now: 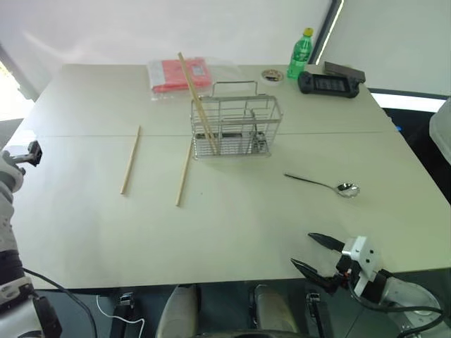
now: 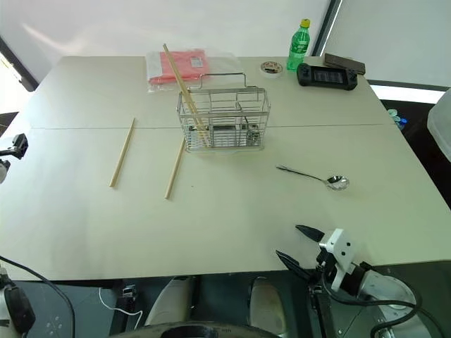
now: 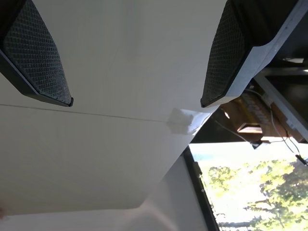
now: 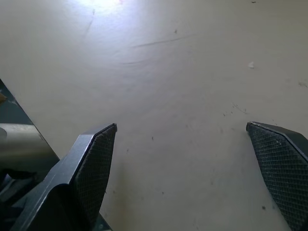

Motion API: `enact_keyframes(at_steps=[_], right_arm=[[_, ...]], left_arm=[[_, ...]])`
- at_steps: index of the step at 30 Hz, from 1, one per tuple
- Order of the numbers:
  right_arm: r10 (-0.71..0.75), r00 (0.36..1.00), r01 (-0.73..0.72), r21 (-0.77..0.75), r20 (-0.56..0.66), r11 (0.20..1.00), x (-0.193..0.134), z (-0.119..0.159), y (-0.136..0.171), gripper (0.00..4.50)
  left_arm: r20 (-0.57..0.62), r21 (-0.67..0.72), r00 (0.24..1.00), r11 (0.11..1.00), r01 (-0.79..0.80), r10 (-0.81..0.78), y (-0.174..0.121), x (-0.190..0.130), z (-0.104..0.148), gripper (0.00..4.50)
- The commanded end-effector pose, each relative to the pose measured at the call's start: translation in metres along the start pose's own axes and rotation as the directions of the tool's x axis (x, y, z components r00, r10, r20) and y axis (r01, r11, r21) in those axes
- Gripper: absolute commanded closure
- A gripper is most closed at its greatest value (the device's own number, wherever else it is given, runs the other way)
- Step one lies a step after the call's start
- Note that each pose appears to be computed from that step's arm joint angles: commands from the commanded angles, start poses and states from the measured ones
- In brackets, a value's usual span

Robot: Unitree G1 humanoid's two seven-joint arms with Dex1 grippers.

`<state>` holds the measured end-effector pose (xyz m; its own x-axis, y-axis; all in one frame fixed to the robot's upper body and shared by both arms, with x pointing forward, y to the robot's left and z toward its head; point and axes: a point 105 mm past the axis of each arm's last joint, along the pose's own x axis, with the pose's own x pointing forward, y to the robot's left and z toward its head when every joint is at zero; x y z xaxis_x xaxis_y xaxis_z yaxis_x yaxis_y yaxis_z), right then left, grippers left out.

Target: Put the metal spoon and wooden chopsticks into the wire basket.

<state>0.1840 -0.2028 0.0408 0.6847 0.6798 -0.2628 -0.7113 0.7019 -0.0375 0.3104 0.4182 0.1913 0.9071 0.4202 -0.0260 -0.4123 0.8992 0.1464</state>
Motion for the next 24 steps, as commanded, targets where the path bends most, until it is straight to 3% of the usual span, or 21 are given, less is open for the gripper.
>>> enact_keyframes(at_steps=[1, 8, 18, 24], right_arm=[[-0.008, 1.000, 0.008, -0.026, 0.020, 1.000, -0.002, -0.007, 0.008, 0.04], [-0.012, 1.000, 0.012, -0.036, 0.019, 0.999, -0.009, -0.024, 0.018, 0.04], [-0.024, 0.999, 0.026, -0.075, 0.021, 0.997, -0.032, -0.016, -0.041, 0.04], [-0.030, 1.000, 0.029, -0.112, -0.001, 0.993, -0.021, -0.014, -0.071, 0.04]], left_arm=[[0.058, 0.042, 0.998, 0.999, 0.009, -0.011, -0.002, 0.000, 0.018, 0.00], [0.062, 0.064, 0.998, 0.998, 0.014, -0.018, -0.004, 0.001, 0.019, 0.00], [0.068, 0.081, 0.997, 0.996, 0.024, -0.029, -0.007, 0.001, 0.020, 0.00], [0.070, 0.110, 0.994, 0.991, 0.075, -0.083, -0.013, -0.001, 0.024, 0.00]])
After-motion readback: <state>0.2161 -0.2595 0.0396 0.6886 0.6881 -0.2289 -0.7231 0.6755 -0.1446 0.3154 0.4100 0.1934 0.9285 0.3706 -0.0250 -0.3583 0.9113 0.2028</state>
